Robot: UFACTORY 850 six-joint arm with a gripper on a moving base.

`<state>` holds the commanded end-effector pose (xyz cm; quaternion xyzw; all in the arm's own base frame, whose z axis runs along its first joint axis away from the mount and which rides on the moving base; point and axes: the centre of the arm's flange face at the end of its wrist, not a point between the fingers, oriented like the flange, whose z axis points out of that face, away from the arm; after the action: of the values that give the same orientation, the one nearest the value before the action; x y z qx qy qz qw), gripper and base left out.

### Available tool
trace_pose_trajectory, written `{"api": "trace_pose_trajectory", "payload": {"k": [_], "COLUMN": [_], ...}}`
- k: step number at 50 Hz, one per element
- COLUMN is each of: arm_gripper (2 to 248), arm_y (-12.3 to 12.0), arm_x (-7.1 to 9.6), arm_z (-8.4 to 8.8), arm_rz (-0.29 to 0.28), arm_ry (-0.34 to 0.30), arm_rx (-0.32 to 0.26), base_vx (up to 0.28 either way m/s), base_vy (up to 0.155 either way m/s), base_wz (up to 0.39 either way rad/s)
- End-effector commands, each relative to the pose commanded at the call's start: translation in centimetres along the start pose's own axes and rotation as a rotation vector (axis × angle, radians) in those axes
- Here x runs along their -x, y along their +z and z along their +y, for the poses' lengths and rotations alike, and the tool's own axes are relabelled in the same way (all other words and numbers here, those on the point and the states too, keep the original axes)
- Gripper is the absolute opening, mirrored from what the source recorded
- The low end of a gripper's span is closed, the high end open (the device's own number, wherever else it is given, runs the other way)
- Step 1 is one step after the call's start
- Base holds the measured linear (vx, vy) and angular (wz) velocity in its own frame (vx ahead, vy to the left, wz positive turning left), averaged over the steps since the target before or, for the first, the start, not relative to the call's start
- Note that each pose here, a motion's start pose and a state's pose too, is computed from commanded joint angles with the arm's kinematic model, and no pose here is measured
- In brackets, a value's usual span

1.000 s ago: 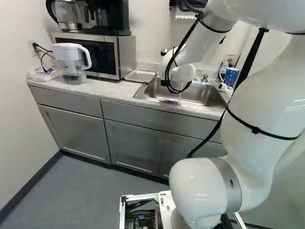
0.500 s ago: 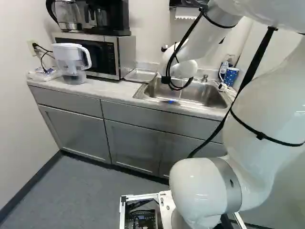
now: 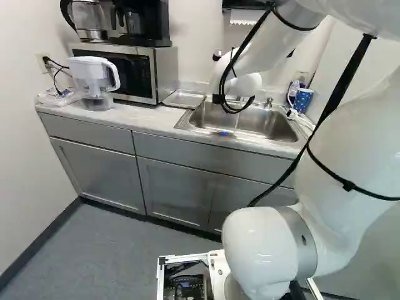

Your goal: Rinse the cup and place it in the tray

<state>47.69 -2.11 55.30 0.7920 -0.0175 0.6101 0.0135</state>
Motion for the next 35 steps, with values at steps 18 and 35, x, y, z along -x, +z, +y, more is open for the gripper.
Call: {"api": "trace_pose_trajectory", "payload": {"k": [18,35], "arm_gripper": [122,122], "arm_y": [-0.5,-0.5], "arm_x": [-1.4,-1.4], "arm_z": [0.0,0.0], "arm_rz": [0.031,0.031], "arm_ry": [0.000,0.098], "arm_rx": [0.000,-0.002], "base_vx": [0.000,0.000], "base_vy": [0.000,0.000], "base_wz": [0.000,0.000]}}
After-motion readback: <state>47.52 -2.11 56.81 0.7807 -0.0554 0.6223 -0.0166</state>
